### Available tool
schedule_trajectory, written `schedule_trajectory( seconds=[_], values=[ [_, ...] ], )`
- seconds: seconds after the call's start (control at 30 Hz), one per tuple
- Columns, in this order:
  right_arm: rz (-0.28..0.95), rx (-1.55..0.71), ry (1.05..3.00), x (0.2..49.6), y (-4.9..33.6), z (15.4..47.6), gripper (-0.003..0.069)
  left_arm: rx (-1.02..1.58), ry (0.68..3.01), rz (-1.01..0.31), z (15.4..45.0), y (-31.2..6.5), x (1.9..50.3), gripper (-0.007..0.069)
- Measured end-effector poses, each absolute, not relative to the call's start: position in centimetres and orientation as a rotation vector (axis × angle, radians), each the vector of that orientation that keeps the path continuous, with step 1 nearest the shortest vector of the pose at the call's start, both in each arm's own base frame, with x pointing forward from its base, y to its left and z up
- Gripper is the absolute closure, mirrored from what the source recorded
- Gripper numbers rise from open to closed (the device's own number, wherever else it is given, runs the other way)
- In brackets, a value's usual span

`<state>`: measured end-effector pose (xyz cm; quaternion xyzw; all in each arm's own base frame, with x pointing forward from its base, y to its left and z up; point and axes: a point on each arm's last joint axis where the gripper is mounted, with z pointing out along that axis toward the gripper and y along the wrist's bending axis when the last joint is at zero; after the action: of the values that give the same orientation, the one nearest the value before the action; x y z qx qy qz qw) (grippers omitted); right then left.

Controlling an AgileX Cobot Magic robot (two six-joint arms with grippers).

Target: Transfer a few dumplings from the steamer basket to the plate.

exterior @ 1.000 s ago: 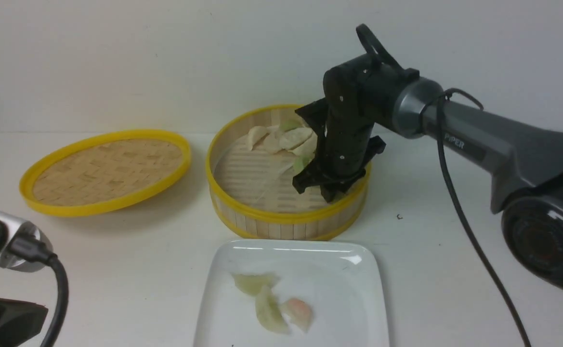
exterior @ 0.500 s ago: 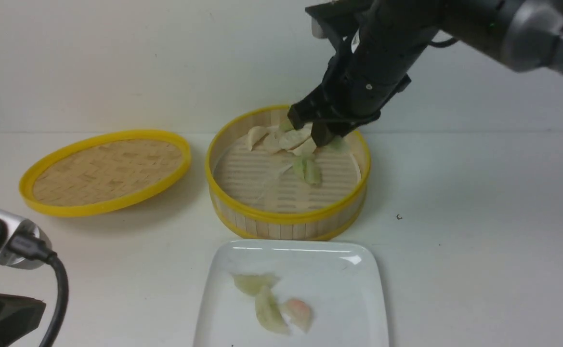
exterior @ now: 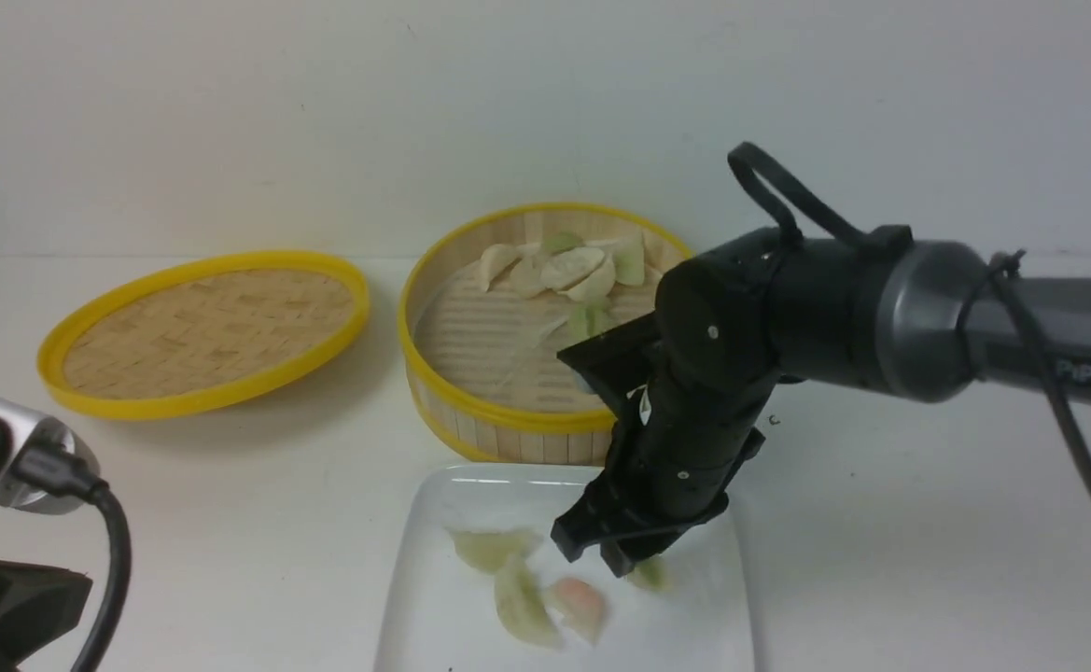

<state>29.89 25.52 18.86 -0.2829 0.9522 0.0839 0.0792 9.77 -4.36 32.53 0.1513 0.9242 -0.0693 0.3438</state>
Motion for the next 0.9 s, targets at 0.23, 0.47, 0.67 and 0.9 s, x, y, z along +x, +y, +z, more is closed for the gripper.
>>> schedule_trajectory(
  seconds=[0.23,0.47,0.67,0.9],
  values=[
    [0.263,-0.868,2.826,30.1,25.8,23.5,0.0228,0.391,2.401,-0.181,32.5,-4.4,9.8,0.0631],
    [0.313,-0.749,2.555,25.7,21.4,36.3,0.0602,0.39,2.402,-0.181,32.5,-4.4,9.8,0.0631],
    [0.375,-0.571,2.199,17.8,13.8,45.8,0.067,0.39,2.395,-0.184,32.6,-4.4,9.8,0.0631],
    [0.443,-0.401,1.814,8.5,5.3,44.5,0.0672,0.379,2.343,-0.207,32.9,-4.6,10.1,0.0631]
  ],
)
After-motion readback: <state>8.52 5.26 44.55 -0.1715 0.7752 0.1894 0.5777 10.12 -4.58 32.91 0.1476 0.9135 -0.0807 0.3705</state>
